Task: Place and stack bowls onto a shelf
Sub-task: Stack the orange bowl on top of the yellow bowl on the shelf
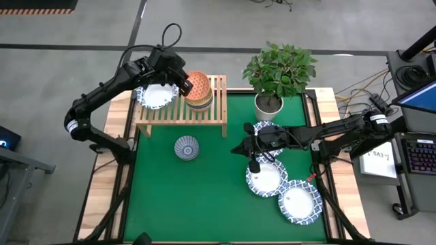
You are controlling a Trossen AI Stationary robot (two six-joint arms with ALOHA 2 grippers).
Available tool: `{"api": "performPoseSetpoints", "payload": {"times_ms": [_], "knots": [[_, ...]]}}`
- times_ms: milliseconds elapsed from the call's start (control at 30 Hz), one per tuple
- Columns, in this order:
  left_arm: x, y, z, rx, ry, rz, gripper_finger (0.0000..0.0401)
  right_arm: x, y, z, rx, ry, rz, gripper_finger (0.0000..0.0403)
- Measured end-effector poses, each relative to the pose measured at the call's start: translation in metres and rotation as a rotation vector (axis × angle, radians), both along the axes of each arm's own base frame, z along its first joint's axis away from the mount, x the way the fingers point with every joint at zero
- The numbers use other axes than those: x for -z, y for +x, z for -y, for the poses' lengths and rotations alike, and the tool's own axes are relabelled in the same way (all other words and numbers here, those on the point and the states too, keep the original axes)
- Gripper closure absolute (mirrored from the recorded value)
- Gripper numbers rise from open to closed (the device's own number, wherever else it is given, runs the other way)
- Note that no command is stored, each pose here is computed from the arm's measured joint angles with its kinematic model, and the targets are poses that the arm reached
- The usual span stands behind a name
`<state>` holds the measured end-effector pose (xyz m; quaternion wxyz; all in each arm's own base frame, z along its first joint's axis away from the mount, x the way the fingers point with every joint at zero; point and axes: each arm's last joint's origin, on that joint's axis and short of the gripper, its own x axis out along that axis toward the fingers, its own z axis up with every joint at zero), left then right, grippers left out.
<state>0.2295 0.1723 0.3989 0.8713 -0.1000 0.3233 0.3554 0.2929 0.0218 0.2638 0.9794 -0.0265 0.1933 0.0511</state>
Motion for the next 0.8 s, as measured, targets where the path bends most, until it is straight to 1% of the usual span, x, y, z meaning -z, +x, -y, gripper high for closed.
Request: {"api": "performPoseSetpoints", "payload": {"times_ms": [200,400,500,633,800], "knots": [[0.0009,0.0006,0.0018,0.032,-0.034,0.013,0.0391,0.0,0.0,0.0,0.004,0.008,0.0,0.0394],[0.0049,-0.0011,0.0029,0.019,-0.067,-0.008,0.0391,0.0,0.0,0.0,0.004,0.009,-0.001,0.0394],[0.0049,-0.001,0.003,0.02,-0.067,-0.008,0.0388,0.0,0.0,0.0,0.008,0.019,-0.001,0.0394],[0.0046,-0.0007,0.0028,0.019,-0.066,-0.002,0.0367,0.0,0.0,0.0,0.009,0.02,-0.002,0.0394],[0.004,-0.0011,0.0031,0.019,-0.063,0.0,0.0325,0.0,0.0,0.0001,0.009,0.02,-0.002,0.0394]]}}
